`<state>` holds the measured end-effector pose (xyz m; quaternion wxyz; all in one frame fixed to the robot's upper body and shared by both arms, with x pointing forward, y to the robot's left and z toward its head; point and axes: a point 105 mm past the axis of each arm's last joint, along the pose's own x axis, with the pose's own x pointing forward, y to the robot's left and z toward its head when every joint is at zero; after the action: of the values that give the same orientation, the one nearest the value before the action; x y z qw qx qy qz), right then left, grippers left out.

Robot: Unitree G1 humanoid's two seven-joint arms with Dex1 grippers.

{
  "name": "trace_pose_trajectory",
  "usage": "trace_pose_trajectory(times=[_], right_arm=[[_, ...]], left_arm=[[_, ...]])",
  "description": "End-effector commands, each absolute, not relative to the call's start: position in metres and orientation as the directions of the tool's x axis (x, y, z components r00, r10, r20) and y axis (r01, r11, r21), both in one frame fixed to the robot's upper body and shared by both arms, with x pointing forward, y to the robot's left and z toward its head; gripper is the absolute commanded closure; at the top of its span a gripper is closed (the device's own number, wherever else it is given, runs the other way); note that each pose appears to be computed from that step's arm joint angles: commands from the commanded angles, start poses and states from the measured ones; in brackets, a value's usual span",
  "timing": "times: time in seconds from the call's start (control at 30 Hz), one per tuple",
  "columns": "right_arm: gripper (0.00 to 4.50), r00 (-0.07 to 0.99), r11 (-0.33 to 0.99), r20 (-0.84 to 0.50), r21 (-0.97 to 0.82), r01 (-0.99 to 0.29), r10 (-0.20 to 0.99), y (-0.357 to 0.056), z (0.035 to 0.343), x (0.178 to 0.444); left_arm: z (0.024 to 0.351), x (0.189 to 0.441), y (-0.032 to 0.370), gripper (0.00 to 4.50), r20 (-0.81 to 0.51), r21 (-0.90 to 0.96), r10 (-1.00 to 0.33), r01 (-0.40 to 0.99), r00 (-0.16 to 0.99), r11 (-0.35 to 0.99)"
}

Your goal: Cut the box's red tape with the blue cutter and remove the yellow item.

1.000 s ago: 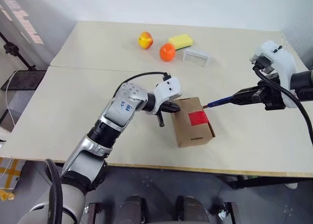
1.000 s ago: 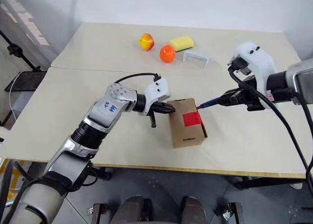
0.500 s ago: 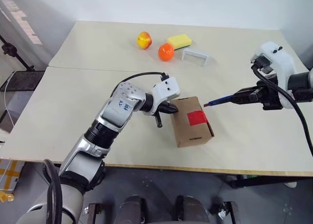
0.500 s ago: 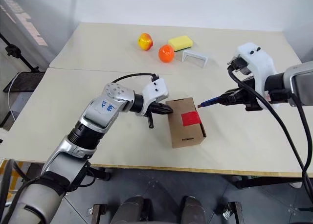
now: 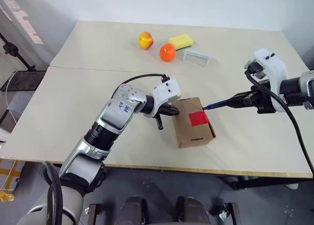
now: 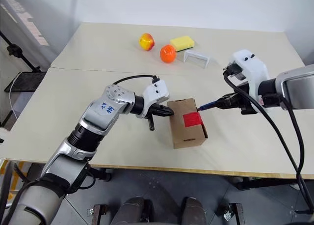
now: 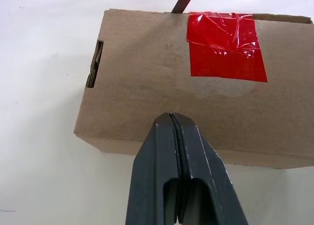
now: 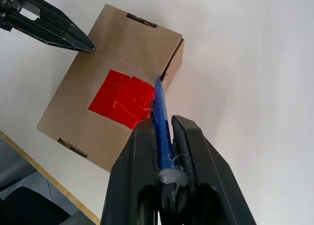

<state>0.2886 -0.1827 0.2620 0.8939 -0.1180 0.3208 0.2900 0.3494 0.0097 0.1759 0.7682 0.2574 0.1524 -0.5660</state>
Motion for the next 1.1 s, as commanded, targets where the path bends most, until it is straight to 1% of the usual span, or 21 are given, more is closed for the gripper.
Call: trace_pose_trajectory(times=[0.03,0.13,0.23,0.43,0.6,1.1], right_arm=[[4.33,0.638,0.802,-0.627,-0.037,-0.597,0.446,-0.183,0.269,0.284],[4.33,0.619,0.782,-0.625,-0.022,-0.623,0.476,-0.175,0.269,0.282],[4.33,0.584,0.762,-0.638,0.007,-0.648,0.503,-0.166,0.264,0.279],[4.33,0.545,0.759,-0.66,0.059,-0.648,0.517,-0.16,0.254,0.272],[4.33,0.531,0.773,-0.687,0.071,-0.631,0.497,-0.159,0.245,0.267],[4.33,0.424,0.741,-0.78,0.074,-0.667,0.46,-0.168,0.234,0.242]], left_arm=[[0.15,0.348,0.014,4.5,-0.599,0.168,-0.748,0.958,0.286,0.232],[0.149,0.349,0.011,4.5,-0.598,0.167,-0.748,0.958,0.286,0.233],[0.146,0.348,0.006,4.5,-0.6,0.168,-0.747,0.958,0.286,0.231],[0.143,0.346,-0.006,4.5,-0.601,0.172,-0.746,0.958,0.286,0.229],[0.142,0.346,-0.01,4.5,-0.6,0.177,-0.744,0.955,0.295,0.236],[0.137,0.353,-0.014,4.5,-0.606,0.21,-0.722,0.943,0.333,0.259]])
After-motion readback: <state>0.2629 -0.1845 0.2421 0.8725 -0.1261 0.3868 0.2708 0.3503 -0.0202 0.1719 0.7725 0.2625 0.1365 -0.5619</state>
